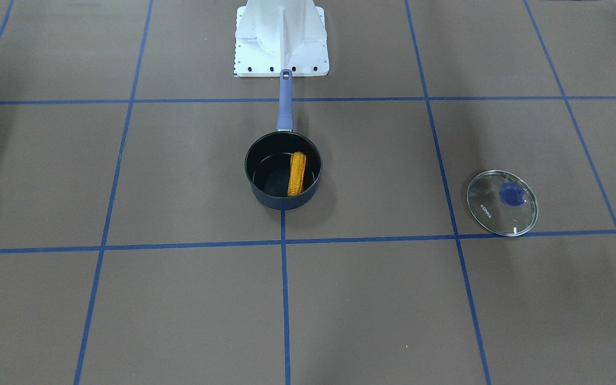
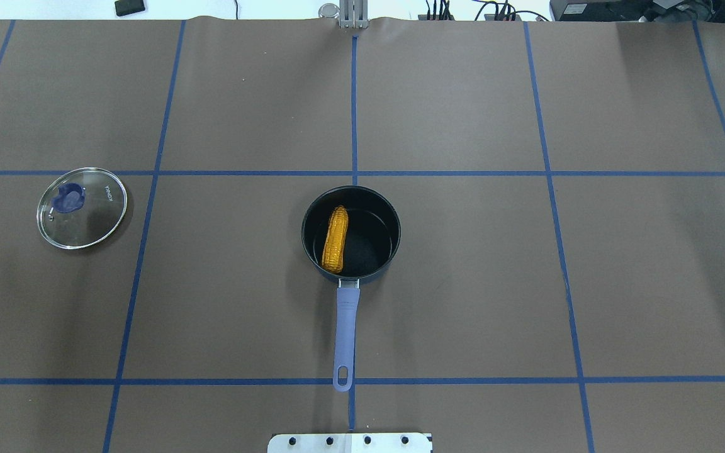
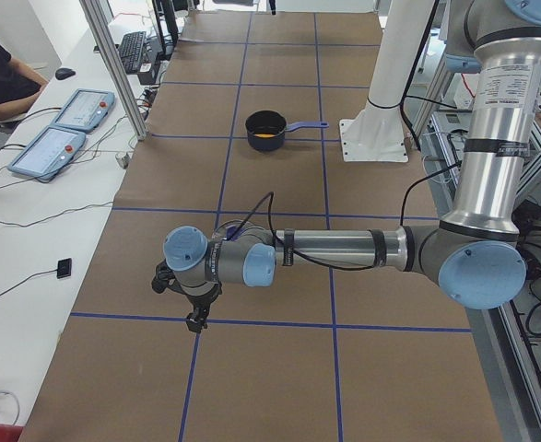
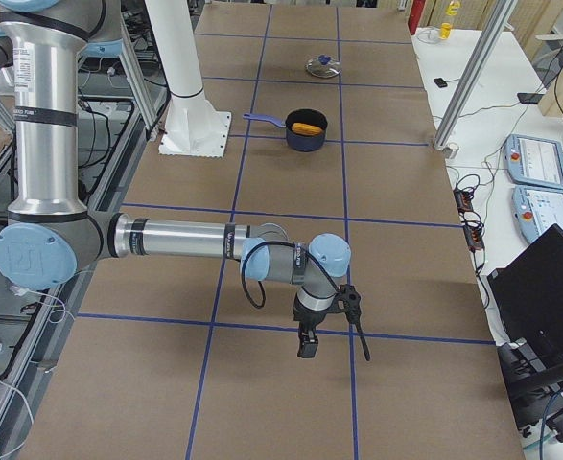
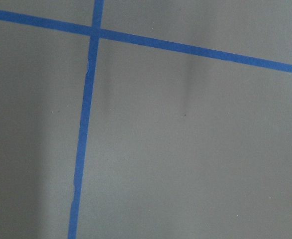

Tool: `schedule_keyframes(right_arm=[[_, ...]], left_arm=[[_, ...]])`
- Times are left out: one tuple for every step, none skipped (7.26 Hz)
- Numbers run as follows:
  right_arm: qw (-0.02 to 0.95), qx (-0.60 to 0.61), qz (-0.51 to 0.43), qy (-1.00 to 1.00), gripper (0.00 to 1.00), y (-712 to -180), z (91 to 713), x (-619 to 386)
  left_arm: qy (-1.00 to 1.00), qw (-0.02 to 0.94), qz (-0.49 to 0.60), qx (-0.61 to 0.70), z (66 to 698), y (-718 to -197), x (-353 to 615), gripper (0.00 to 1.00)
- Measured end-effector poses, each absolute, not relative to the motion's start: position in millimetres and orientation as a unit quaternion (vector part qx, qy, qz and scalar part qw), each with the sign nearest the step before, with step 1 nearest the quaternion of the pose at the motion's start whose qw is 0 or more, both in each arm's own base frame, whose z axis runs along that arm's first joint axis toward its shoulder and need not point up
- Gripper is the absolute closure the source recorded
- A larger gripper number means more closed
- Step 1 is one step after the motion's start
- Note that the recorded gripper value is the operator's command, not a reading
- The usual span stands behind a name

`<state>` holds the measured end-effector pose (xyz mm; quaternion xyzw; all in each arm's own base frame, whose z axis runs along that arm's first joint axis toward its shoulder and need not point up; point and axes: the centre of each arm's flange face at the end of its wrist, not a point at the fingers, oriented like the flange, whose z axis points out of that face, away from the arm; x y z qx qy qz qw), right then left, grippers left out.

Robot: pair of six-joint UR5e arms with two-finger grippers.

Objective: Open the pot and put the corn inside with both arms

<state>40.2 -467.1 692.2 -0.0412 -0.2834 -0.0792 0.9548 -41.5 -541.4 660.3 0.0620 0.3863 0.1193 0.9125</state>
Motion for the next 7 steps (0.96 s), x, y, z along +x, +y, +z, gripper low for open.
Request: schedule_keyframes(right_arm=[[0.954, -0.042, -0.079, -0.286, 0.0, -468, 693, 40], [0.951, -0.042, -0.078, -0.295, 0.0, -468, 692, 38], [0.945, -0.042, -0.076, -0.315, 0.0, -468, 690, 35], [0.939, -0.042, -0.074, -0.334, 0.0, -468, 688, 32], [0.936, -0.041, -0.073, -0.342, 0.0, -468, 686, 31], [0.935, -0.041, -0.072, -0.346, 0.0, -468, 686, 30], [0.934, -0.041, -0.072, -0.347, 0.0, -468, 686, 30]], left_arm=[[0.386, 0.913, 0.119, 0.062, 660, -541, -42, 0.0], [0.386, 0.913, 0.118, 0.062, 661, -541, -42, 0.0], [0.386, 0.913, 0.118, 0.062, 661, -540, -42, 0.0], [0.387, 0.913, 0.118, 0.061, 663, -539, -42, 0.0], [0.387, 0.913, 0.117, 0.059, 665, -537, -41, 0.0], [0.387, 0.913, 0.117, 0.058, 666, -536, -41, 0.0], [0.387, 0.913, 0.117, 0.058, 666, -535, -41, 0.0]])
